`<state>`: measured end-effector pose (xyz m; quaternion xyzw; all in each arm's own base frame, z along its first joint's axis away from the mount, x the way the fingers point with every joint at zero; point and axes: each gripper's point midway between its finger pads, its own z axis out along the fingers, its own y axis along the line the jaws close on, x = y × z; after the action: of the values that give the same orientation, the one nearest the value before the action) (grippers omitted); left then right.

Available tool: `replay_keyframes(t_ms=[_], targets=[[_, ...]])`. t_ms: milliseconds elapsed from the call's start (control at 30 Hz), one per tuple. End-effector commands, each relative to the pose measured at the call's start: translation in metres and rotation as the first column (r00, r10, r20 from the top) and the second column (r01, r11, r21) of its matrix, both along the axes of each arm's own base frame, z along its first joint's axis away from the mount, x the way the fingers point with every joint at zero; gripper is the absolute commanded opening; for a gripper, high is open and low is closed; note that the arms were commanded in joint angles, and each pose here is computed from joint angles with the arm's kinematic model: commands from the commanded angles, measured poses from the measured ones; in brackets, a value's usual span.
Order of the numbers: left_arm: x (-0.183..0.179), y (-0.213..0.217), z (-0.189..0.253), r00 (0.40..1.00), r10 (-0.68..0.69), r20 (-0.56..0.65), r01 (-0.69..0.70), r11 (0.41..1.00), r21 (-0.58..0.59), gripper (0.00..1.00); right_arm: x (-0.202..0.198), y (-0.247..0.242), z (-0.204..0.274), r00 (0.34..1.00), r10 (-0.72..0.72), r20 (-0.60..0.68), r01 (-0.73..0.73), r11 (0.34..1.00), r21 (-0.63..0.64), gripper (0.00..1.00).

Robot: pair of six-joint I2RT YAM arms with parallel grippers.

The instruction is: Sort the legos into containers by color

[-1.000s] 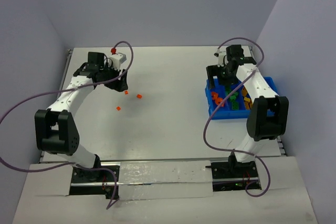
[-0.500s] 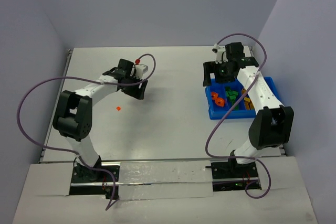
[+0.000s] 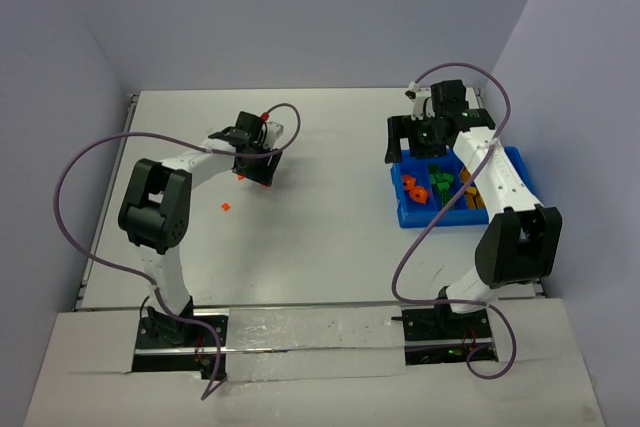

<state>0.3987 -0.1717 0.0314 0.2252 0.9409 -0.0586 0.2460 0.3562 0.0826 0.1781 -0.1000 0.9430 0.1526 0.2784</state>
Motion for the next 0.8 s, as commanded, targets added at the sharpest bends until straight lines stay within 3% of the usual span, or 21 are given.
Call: replay_keyframes(t_ms=[0,433,667,767], targets=[[0.018,-0.013,0.011,0.998,-0.017,0.055,0.018,0.999,-0.030,0.66,0.004,0.006,0.026,0.998,0.007,0.068,-0.009,0.999,0.031,1.00],[0.001,-0.032,-0.011,0.998,-0.061,-0.006,0.061,0.998,-0.017,0.51,0.006,0.010,0.022,0.998,0.013,0.055,-0.015,0.999,0.045,1.00],[0.000,-0.035,0.008,0.998,-0.065,0.018,0.066,0.997,-0.031,0.27,0.002,0.035,0.018,0.998,0.047,0.046,-0.052,0.992,0.115,1.00],[-0.003,-0.045,0.035,0.993,-0.099,0.061,0.104,0.991,-0.082,0.13,-0.004,0.054,0.010,0.999,0.045,0.015,-0.047,0.973,0.225,1.00]])
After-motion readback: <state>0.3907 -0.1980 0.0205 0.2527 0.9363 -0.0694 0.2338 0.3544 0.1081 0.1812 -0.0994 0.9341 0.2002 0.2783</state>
